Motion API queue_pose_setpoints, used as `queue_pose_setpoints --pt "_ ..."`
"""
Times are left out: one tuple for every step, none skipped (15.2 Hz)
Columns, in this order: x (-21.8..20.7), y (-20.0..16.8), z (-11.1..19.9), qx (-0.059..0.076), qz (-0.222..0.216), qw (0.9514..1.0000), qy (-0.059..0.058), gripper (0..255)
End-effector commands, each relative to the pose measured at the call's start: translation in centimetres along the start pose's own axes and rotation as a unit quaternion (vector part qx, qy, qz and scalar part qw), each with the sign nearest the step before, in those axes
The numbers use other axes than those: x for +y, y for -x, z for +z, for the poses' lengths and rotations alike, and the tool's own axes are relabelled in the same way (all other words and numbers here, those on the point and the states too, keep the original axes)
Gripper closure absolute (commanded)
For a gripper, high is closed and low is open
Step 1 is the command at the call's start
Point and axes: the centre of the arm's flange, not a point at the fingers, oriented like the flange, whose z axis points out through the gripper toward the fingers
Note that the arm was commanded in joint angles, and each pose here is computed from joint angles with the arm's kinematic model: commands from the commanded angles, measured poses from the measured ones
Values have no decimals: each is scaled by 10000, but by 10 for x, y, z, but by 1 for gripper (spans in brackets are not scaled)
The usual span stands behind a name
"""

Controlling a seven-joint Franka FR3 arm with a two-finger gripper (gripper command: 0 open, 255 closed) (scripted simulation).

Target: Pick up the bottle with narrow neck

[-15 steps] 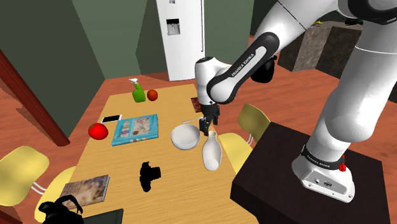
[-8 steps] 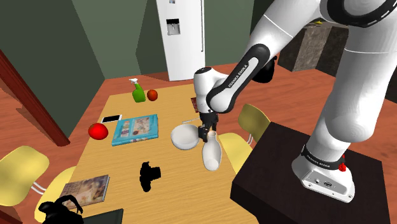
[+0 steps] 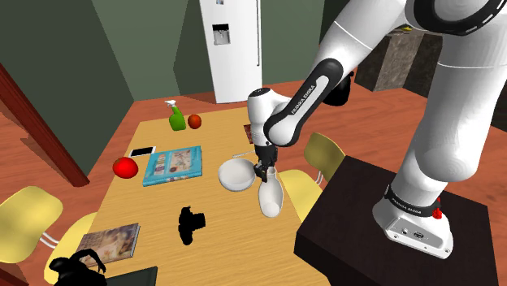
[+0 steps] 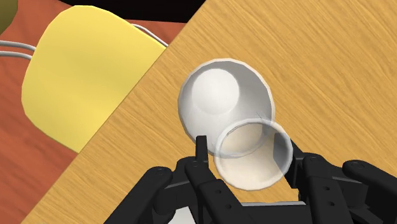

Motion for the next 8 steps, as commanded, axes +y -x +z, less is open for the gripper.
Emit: queue_pose_setpoints --pt "0 0 1 -8 -2 10000 0 255" --pt "0 0 1 -8 -2 10000 0 255" --pt "0 0 1 -8 -2 10000 0 255" --pt "0 0 1 -8 -2 10000 0 255" --pt "0 1 -4 -8 -2 10000 0 255" --pt "0 1 -9 -8 -2 10000 0 255" --pt "0 2 -15 -8 -2 10000 0 255" --pt "0 2 -20 -8 -2 10000 0 255"
